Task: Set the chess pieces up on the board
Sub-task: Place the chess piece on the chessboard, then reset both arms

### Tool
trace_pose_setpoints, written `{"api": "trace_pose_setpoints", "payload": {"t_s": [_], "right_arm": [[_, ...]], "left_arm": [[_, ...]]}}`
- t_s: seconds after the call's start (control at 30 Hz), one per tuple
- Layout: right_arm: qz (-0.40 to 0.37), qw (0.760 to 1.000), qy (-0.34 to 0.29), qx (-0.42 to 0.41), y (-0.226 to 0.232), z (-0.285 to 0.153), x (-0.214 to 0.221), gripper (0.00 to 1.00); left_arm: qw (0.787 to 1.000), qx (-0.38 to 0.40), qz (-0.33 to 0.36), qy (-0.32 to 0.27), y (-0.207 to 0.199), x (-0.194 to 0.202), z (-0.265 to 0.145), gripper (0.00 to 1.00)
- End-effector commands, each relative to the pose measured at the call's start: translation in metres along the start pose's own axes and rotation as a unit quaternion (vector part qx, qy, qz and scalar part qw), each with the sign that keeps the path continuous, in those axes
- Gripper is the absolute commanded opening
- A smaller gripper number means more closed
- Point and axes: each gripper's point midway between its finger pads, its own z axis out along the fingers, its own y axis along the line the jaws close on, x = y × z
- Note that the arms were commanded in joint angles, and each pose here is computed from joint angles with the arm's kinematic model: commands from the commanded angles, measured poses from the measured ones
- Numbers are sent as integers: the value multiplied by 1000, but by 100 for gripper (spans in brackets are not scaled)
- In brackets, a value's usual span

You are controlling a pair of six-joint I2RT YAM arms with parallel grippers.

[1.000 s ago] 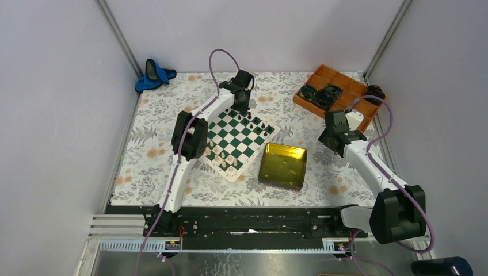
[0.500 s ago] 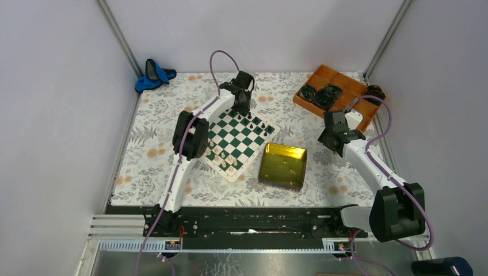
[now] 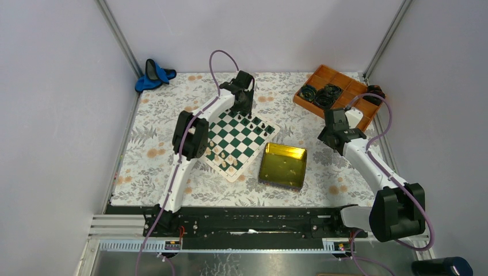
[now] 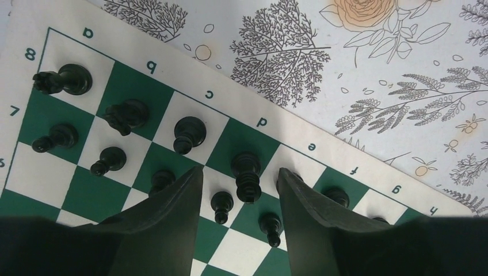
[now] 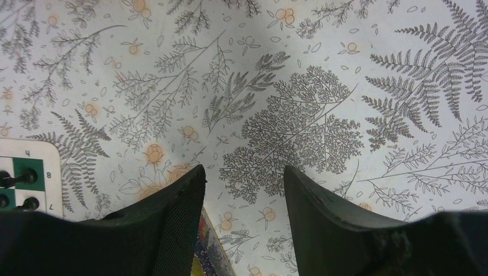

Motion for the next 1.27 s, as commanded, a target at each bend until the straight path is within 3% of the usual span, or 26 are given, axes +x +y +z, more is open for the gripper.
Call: {"api": "trace_pose_setpoints", "payload": {"t_s": [0.0, 0.3, 0.4, 0.47, 0.5, 0.67, 0.83, 1.0, 1.23], "right_arm": [[6, 999, -31, -21, 11, -12, -29, 61], [-6, 994, -70, -82, 36, -39, -67, 73], [-12, 994, -67, -89, 39, -46, -71, 77], [-19, 993, -68, -92, 39, -49, -73, 79], [-22, 993, -68, -94, 39, -50, -73, 81], [-37, 992, -71, -96, 39, -53, -75, 88], [-51, 991, -72, -97, 43, -52, -78, 93], [-64, 988, -83, -111, 53, -55, -83, 95], [-94, 983, -110, -115, 68, -62, -87, 100]], "left_arm": [[996, 10, -16, -82, -7, -55, -46, 59], [986, 17, -27, -166, -4, -94, -146, 74], [980, 13, -27, -196, 3, -101, -185, 83], [976, 7, -28, -215, 10, -101, -210, 97], [974, 5, -29, -225, 13, -101, -222, 99], [962, -22, -41, -270, 38, -84, -280, 99], [934, -41, -76, -346, 67, -57, -329, 99], [903, -53, -114, -411, 96, -10, -350, 99], [899, -81, -120, -414, 115, 21, -347, 99]]}}
